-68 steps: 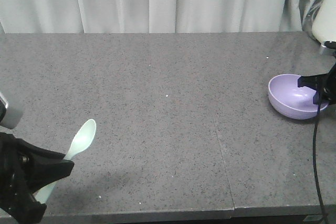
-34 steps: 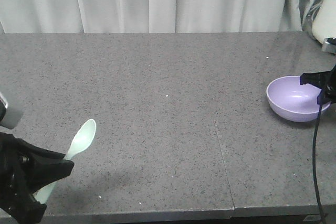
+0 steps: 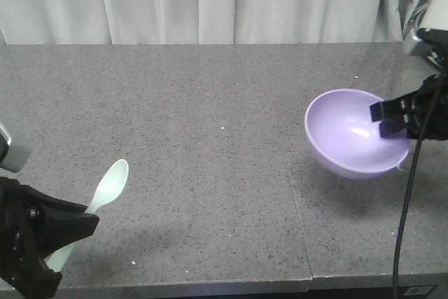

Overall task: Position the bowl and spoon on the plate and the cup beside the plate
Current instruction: 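Grip the bowl rim with the right gripper and lift it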

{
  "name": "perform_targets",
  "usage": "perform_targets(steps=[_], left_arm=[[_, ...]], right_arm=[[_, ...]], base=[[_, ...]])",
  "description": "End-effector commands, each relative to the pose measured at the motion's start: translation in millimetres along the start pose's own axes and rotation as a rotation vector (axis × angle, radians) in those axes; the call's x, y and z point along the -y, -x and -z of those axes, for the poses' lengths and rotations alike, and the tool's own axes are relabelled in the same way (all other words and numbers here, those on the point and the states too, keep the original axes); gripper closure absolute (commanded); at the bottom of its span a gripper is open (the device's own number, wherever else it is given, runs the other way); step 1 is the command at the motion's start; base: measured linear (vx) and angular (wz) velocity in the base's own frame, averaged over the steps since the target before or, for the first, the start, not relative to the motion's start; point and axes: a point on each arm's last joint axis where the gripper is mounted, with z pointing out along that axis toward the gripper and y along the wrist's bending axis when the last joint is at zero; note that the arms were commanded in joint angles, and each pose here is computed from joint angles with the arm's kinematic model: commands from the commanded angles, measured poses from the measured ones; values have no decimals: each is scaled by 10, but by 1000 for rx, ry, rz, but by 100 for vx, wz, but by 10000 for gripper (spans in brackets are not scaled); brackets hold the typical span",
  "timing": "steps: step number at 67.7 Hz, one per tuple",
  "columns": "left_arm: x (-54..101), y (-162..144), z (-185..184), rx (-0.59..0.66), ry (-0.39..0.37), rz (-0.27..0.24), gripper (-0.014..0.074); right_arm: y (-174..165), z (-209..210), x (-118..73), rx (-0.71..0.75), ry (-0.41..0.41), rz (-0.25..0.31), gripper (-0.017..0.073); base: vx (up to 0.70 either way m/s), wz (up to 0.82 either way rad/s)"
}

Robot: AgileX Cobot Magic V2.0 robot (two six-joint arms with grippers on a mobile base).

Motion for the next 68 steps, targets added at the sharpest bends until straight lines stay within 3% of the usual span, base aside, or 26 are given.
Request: perform_targets(steps=[1,13,24,68], left_arm=[[29,116,69,82,0,11,574],[29,116,69,82,0,11,574],[29,116,69,82,0,11,574],[29,116,69,82,0,11,574]], right_arm=[[-85,166,-275,91,38,75,563],[-332,160,-592,49,115,145,563],[-464,131,-741,22,155,187,563],[-466,128,-759,24,164,184,563]], base=[[0,0],[0,0],[0,0],[0,0]])
